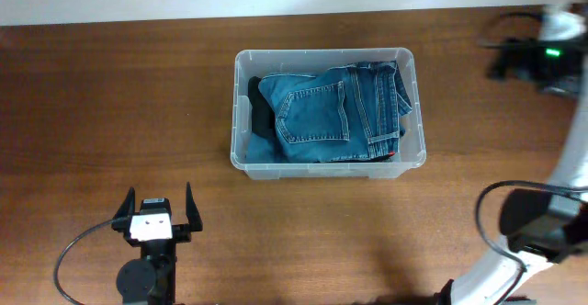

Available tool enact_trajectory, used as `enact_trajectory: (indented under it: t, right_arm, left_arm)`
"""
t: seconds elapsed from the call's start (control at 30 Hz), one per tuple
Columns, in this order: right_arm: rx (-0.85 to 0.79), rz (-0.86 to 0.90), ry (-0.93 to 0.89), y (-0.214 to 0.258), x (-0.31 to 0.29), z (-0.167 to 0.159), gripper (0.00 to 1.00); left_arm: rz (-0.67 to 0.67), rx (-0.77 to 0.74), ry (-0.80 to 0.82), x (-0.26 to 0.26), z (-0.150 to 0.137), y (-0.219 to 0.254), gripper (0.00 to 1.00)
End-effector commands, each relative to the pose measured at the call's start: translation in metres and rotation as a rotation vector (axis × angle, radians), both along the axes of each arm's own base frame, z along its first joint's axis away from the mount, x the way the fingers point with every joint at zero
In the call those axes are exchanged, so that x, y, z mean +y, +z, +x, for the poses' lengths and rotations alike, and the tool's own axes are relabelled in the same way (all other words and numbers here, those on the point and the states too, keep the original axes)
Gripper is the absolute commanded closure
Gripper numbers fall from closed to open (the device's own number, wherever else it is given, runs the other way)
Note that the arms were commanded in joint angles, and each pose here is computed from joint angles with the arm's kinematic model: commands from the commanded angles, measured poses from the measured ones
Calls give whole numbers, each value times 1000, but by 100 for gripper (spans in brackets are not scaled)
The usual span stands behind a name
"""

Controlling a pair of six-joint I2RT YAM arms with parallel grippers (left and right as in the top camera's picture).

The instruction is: Pack container

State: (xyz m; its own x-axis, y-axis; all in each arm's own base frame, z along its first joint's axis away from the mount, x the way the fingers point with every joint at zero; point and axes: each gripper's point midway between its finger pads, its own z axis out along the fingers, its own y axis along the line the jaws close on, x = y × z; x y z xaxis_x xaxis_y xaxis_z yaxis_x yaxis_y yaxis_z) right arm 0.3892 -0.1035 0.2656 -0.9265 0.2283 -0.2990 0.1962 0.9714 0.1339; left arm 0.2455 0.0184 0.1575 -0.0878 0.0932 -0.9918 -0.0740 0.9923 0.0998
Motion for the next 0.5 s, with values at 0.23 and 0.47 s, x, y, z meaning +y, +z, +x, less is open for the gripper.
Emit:
enact_trajectory:
  t: [0.23, 0.47]
  right_arm:
    - [-112, -8, 430, 41, 170, -11, 2]
    - [-292, 6, 673, 102, 247, -76, 2]
  left_arm:
    - [19, 7, -13, -2, 0, -3, 0]
    - [19, 7, -13, -2, 0, -3, 0]
